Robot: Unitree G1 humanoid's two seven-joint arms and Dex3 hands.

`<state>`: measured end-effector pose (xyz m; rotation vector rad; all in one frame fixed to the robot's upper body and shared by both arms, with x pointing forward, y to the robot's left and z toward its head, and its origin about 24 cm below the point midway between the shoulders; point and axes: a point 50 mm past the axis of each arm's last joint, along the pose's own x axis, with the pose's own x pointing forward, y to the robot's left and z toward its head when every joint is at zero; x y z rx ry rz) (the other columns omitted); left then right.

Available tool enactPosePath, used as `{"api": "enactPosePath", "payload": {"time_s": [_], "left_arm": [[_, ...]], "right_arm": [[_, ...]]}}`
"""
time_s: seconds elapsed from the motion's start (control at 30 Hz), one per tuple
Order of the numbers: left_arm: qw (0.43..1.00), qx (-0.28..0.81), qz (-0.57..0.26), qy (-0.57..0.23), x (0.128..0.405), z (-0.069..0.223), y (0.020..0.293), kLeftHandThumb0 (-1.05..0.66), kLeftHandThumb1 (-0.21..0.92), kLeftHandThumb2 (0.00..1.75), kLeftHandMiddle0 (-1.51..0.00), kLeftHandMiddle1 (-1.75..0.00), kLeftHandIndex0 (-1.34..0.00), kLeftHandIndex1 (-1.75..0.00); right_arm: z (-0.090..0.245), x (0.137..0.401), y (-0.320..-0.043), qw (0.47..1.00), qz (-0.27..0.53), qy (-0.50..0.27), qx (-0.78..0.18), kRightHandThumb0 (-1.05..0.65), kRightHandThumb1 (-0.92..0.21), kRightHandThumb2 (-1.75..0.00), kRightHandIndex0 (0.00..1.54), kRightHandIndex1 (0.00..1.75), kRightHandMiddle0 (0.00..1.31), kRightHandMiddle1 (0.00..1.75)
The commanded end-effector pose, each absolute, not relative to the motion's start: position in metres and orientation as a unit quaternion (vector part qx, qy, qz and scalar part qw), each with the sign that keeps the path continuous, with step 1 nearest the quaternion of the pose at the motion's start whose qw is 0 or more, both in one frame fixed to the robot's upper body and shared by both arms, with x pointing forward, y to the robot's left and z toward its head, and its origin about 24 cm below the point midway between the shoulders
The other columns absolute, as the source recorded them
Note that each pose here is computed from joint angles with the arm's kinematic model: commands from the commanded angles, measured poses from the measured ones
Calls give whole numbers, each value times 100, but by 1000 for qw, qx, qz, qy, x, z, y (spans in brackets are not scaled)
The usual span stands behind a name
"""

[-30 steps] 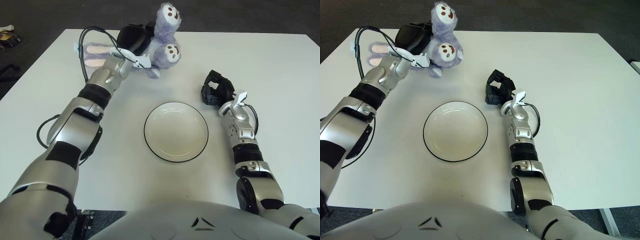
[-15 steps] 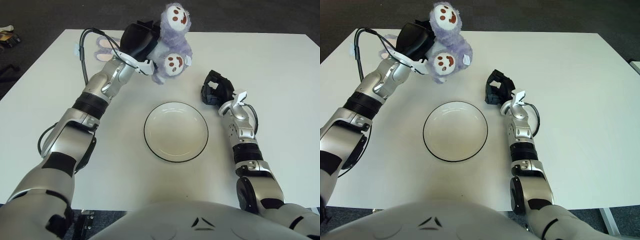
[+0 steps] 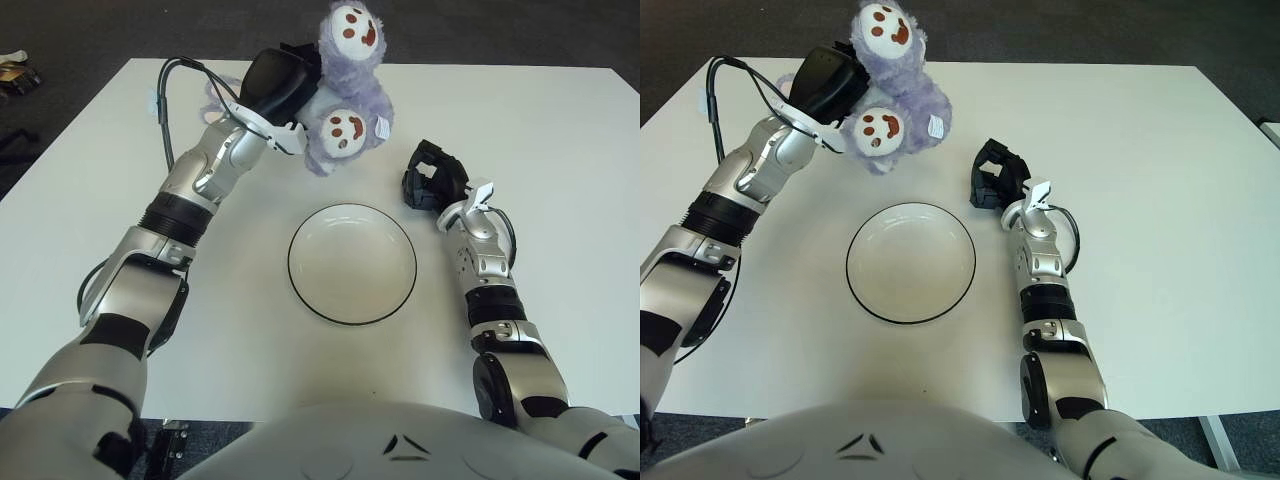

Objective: Put the doll into the plate.

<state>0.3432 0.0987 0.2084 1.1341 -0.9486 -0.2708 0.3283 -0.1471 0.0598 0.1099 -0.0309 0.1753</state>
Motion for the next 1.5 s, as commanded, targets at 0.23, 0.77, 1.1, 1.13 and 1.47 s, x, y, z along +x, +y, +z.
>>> {"api": "enactPosePath", "payload": {"time_s": [0.23,0.77,1.1,1.13,1.47], "left_arm": [[741,483,-153,-440,330,213,107,-1,-6,158,-83,-175,-96,-126],[740,444,-205,-461,319,213,112,-1,-9,162,-86,-175,-96,-129],[735,427,-228,-475,310,213,113,-1,2,157,-75,-175,-81,-150],[733,427,-229,-477,309,214,113,-1,3,158,-74,-175,-78,-154],[729,417,-243,-485,303,213,114,-1,8,158,-67,-175,-67,-174]], "right_arm": [[26,316,-150,992,79,67,68,-50,-27,-137,113,175,65,175],[26,317,-151,992,82,68,65,-50,-27,-138,113,175,65,175],[26,317,-151,992,81,71,69,-50,-27,-138,113,175,65,175],[25,317,-151,992,81,71,69,-50,-27,-138,113,175,65,175],[25,317,-150,992,82,72,67,-50,-27,-137,112,175,65,175]]}}
